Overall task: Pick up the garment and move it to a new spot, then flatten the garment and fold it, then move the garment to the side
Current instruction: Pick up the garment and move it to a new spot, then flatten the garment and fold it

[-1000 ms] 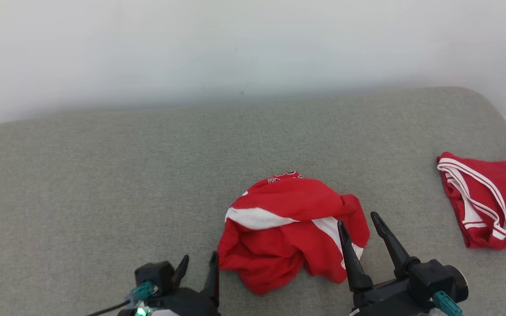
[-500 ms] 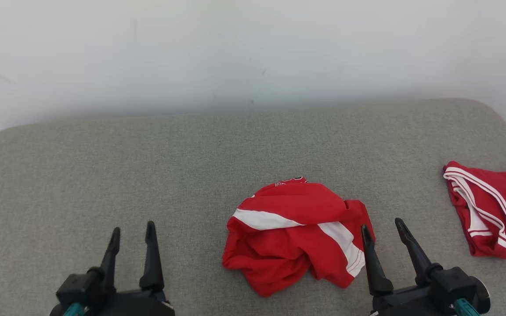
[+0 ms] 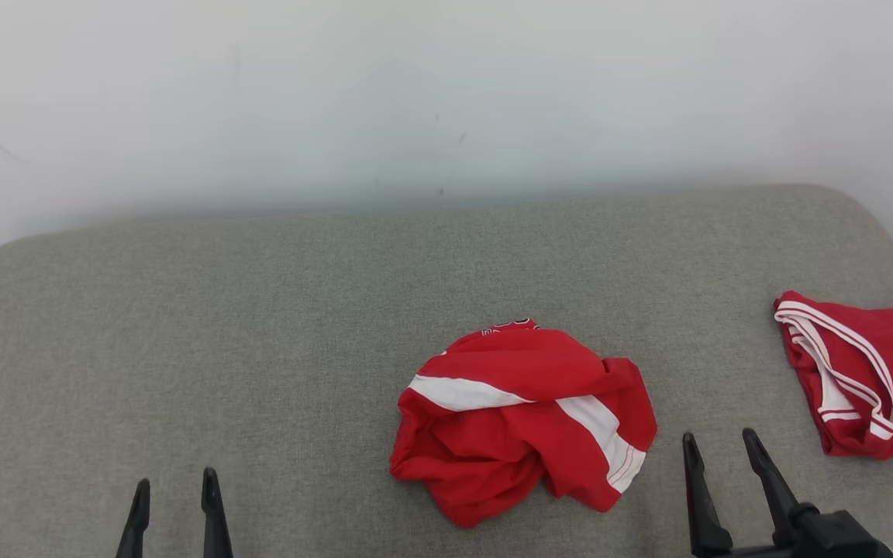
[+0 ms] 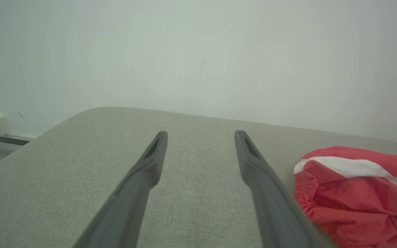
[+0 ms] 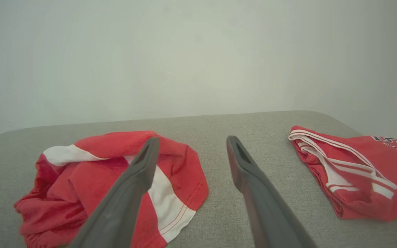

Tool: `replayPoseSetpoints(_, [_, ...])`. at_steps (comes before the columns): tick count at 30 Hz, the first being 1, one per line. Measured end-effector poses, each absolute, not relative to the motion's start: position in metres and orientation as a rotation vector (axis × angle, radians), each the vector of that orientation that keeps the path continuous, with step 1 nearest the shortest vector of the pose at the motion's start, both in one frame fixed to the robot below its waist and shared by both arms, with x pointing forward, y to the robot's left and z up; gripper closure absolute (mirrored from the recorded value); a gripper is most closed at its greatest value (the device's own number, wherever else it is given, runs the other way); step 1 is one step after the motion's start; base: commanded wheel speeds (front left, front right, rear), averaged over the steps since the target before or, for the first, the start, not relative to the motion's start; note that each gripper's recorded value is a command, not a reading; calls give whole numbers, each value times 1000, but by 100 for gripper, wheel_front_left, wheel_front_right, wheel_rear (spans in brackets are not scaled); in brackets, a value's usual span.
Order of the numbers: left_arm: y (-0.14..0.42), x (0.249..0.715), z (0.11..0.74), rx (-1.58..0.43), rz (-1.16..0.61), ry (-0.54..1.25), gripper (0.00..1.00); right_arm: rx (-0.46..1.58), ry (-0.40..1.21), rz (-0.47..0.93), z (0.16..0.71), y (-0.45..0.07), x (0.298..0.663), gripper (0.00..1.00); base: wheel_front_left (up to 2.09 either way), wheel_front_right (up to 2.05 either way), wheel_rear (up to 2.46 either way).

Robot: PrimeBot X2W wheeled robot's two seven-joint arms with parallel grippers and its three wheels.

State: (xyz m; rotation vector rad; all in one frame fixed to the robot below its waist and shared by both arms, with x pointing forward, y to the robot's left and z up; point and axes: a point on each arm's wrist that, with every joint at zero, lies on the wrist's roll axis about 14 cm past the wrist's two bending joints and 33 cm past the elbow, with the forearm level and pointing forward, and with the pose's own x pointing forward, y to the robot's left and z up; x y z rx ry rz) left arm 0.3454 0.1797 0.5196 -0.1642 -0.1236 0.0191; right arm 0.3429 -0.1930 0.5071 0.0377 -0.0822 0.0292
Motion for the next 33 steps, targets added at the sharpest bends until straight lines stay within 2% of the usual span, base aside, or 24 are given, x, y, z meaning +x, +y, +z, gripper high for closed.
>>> replayPoseSetpoints(12, [184, 336, 481, -133, 5, -6, 0, 38, -19, -9, 485, -204, 330, 0, 0, 0, 0])
replayPoseSetpoints(33, [175, 342, 485, -138, -23, -19, 0, 41, -24, 1, 487, -201, 332, 0, 0, 0, 0])
